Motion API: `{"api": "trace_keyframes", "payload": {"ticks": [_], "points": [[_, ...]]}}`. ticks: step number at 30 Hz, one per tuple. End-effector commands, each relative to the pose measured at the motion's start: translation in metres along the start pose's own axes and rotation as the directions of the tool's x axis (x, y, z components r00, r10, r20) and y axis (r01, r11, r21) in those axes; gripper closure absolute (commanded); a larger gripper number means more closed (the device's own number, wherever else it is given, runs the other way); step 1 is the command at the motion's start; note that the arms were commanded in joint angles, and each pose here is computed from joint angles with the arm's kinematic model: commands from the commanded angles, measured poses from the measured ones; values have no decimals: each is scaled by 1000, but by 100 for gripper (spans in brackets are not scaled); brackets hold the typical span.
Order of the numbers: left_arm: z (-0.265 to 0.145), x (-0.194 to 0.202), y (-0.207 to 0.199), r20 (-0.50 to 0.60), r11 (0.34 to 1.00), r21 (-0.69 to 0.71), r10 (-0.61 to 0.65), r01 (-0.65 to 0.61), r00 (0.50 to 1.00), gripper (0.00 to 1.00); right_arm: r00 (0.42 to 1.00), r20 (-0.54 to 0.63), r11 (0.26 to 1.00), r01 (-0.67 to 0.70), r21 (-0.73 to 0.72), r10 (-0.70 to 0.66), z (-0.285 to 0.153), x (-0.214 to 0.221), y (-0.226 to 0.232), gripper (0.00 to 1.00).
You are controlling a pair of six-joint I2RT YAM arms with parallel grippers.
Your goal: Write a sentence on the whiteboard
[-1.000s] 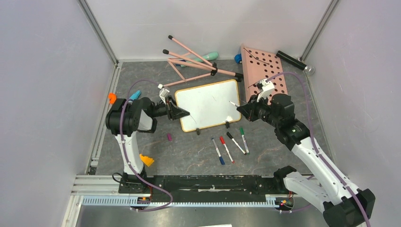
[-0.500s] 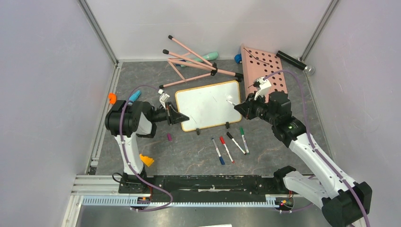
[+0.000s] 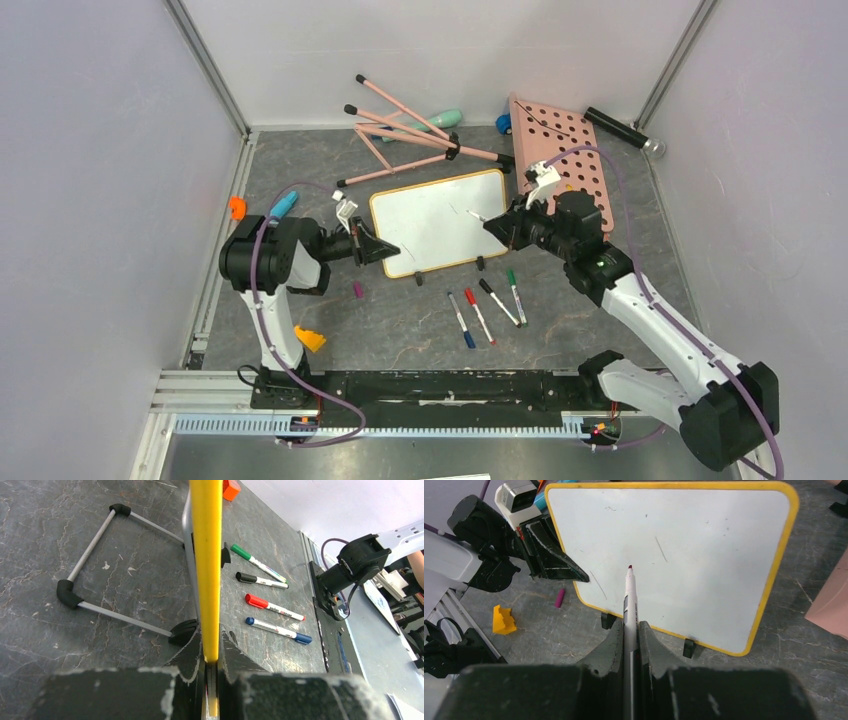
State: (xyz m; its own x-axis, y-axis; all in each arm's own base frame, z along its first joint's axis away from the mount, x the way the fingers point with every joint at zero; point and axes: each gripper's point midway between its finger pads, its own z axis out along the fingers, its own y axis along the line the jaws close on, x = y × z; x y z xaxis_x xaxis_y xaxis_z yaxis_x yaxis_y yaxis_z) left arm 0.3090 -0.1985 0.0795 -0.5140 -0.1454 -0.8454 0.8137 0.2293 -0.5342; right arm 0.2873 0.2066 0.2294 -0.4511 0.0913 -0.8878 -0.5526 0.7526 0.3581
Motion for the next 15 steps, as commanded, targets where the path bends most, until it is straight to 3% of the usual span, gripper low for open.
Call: {"api": "trace_keyframes", "payload": {"ticks": [1, 8, 15], "points": [[5, -24, 13, 46, 989, -4, 146, -146, 988, 98, 998, 63, 999, 27, -29, -26, 8, -23, 16, 100], [10, -20, 32, 19, 996, 40, 76, -77, 997, 98, 997, 57, 998, 55, -31, -53, 12, -22, 21, 100], [4, -16, 37, 59, 996, -57, 74, -71, 996, 98, 995, 44, 996, 87, -21, -86, 14, -19, 26, 100]]}}
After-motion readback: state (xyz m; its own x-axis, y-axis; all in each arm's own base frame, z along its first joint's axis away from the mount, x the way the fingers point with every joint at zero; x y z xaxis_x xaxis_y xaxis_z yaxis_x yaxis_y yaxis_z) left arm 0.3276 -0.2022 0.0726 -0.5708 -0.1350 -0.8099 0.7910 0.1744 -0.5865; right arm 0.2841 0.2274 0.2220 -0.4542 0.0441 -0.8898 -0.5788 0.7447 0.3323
